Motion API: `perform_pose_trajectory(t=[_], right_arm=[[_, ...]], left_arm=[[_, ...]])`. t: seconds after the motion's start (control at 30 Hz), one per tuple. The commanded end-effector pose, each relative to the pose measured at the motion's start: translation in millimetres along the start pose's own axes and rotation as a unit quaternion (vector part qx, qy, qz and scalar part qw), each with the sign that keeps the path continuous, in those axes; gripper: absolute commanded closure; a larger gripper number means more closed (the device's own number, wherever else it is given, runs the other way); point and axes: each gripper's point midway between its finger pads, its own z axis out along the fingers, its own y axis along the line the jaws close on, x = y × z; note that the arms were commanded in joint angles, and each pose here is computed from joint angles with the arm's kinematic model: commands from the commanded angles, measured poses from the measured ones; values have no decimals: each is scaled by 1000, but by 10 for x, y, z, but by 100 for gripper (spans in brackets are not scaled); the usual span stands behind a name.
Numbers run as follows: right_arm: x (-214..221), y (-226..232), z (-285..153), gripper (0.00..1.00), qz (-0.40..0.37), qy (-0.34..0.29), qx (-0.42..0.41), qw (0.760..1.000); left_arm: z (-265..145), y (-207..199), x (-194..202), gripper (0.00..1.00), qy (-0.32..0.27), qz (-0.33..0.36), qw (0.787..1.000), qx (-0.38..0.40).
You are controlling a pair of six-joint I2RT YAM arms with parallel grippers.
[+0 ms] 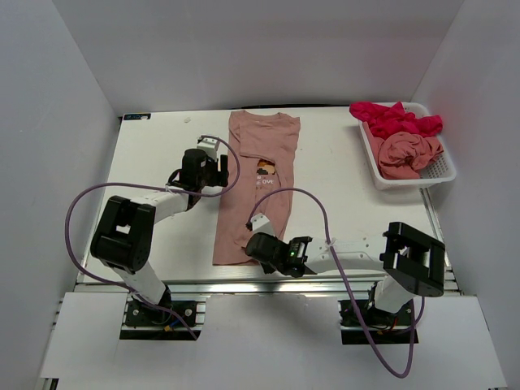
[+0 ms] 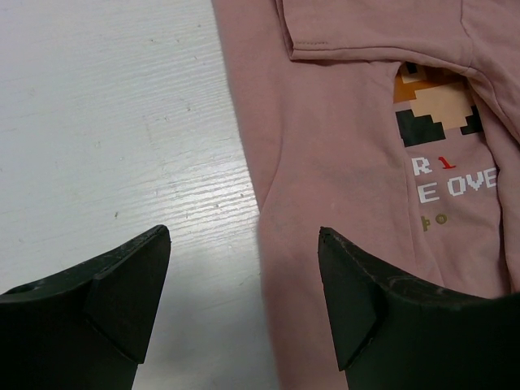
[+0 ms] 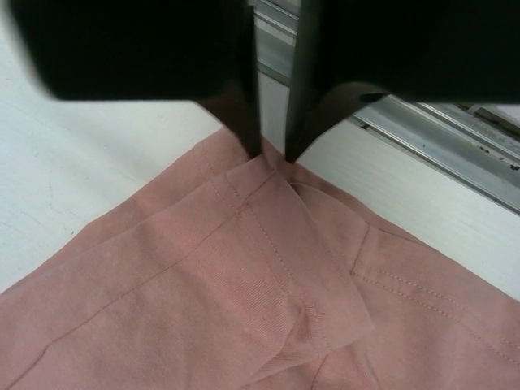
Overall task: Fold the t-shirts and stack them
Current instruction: Rotate the tshirt 90 degrees
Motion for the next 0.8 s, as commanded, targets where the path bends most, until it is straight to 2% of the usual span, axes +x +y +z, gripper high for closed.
perform_pose_trajectory(t=[0.0,0.07,0.27,0.43,0.77], right_arm=[[-254,67,-105,73,11,-36,-7,999],[-267,54,-135,62,13,-40,-7,999],[-318,49,-180,40,17,-49,-8,999],[-331,43,-184,38,19,-53,-8,998],[-315,12,-151,42,22,-56,1,998]], left_arm=[[1,-43,-188,17,-17,-6,1000,8],[1,-36,-188,17,-17,-7,1000,8],[1,-36,-188,17,-16,-7,1000,8],[4,-39,-182,17,-15,-5,1000,7],[16,-40,-153,17,-12,-6,1000,8]])
